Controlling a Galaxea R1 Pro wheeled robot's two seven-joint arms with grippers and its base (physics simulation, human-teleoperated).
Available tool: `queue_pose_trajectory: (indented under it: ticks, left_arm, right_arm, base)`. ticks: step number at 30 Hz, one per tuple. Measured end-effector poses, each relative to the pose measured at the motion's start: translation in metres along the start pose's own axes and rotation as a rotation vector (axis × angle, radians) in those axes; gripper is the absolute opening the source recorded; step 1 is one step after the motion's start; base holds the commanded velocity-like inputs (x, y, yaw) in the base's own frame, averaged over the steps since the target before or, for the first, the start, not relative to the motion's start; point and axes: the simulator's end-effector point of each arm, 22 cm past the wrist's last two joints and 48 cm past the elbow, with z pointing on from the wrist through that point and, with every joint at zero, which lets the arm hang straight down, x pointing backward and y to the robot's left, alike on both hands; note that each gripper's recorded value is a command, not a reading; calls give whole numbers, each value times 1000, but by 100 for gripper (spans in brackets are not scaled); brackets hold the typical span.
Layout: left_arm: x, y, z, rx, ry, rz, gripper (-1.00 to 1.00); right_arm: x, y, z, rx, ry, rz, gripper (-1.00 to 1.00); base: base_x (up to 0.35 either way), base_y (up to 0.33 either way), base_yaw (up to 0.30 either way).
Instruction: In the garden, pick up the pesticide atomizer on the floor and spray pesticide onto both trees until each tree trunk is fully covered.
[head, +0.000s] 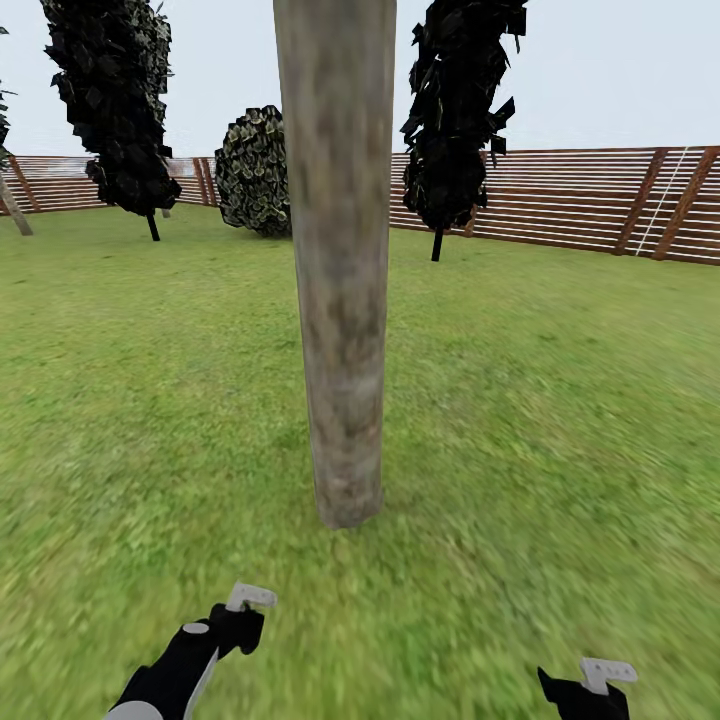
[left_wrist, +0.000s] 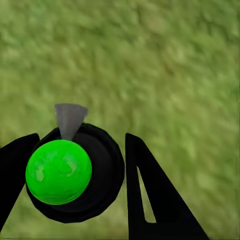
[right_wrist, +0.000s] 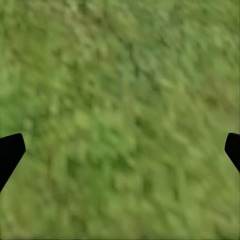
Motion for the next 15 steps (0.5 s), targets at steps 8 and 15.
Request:
queue_pose_trajectory:
  ticks: [8,15]
  left_arm:
    - [22,8,-5,-23,149,-43,-100]
    - [25,10,-6,-32,169,-58,-100]
  right_arm:
    - [-1,-2,0,4,-3,-1,100]
    - [-1,-3,0,6,-3,1,100]
  base:
    - [196,0,0]
    - [328,0,-46]
